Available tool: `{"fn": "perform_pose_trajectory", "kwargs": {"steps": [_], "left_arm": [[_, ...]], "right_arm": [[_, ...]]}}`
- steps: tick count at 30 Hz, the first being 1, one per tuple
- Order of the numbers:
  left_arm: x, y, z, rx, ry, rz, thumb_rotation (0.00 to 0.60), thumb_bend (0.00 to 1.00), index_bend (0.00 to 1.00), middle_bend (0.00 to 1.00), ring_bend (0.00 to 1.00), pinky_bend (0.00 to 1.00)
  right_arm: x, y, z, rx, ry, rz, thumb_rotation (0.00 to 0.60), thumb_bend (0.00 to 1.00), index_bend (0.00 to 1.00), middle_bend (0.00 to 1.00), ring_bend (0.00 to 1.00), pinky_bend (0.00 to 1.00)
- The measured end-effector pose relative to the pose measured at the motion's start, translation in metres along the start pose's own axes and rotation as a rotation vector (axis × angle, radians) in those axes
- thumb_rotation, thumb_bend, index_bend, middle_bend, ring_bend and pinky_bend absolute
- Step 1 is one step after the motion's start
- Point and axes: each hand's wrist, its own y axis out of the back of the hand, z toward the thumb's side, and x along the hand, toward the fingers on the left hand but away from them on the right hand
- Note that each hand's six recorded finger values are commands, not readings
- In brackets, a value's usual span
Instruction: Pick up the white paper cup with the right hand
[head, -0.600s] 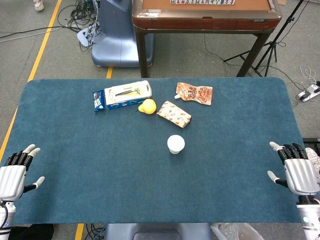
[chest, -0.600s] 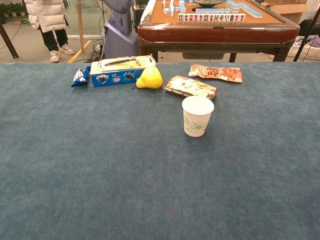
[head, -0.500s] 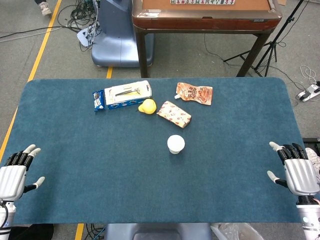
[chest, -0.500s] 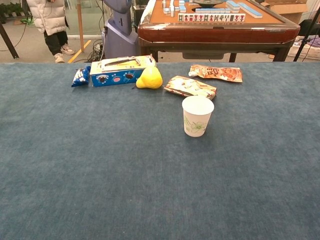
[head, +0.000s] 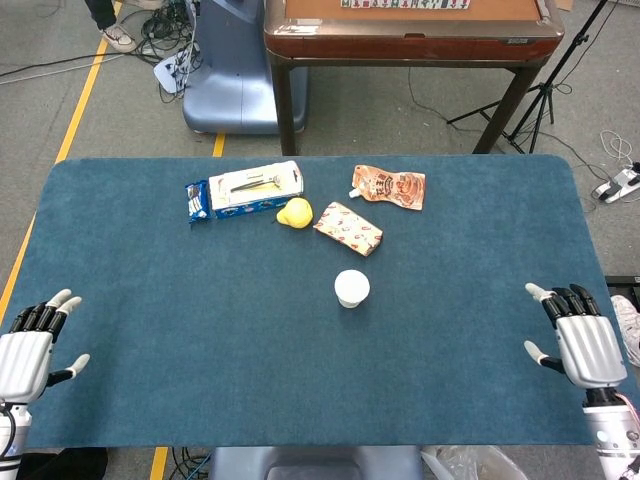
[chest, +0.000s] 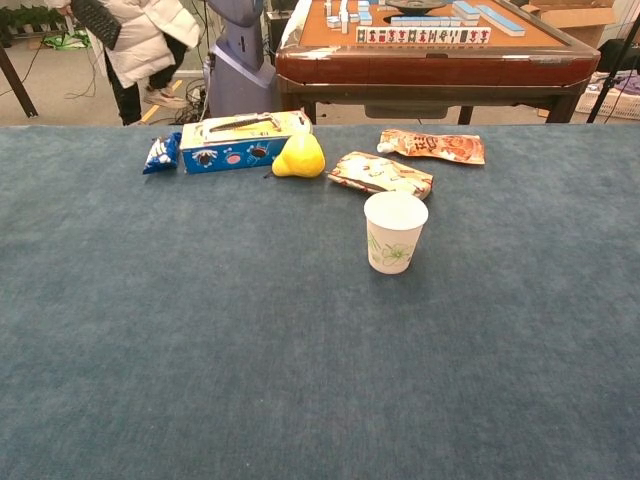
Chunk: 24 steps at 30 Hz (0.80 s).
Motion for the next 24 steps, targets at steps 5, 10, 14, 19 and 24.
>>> {"fn": "perform_pose_trajectory", "kwargs": {"steps": [5,10,14,19,24], "left_arm": [[0.0,-0.001,0.0,0.001,0.001,-0.004,0.6,0.15,0.18,0.13,0.16,0.15],[0.0,0.0,0.0,0.0,-0.001,-0.005,0.6,0.15,0.18,0.13,0.16,0.15],[0.0,0.0,0.001,-0.001,-0.007,-0.006,0.6,0.15,0.18,0.13,0.16,0.15],[-0.001,0.002,0.003,-0.002,-0.01,-0.001,0.6,0.15,0.19,0.13,0.16,0.15],[-0.005,0.005,0.002,-0.002,-0.006,0.003,0.6,0.15,0.2,0.13,0.16,0.15]], "right_arm": [[-0.007,-0.004,0.012,-0.003,0.041,0.015,0.6,0.17,0.2,0.3,0.18,0.15],[-0.021,-0.01,0.031,-0.017,0.104,0.043,0.6,0.17,0.2,0.3,0.18,0.15],[-0.035,-0.017,0.05,-0.029,0.165,0.089,0.6,0.16,0.17,0.24,0.18,0.15],[-0.058,-0.027,0.083,-0.042,0.26,0.162,0.6,0.16,0.13,0.15,0.15,0.15],[-0.082,-0.032,0.118,-0.046,0.348,0.209,0.6,0.16,0.12,0.12,0.12,0.15]]}}
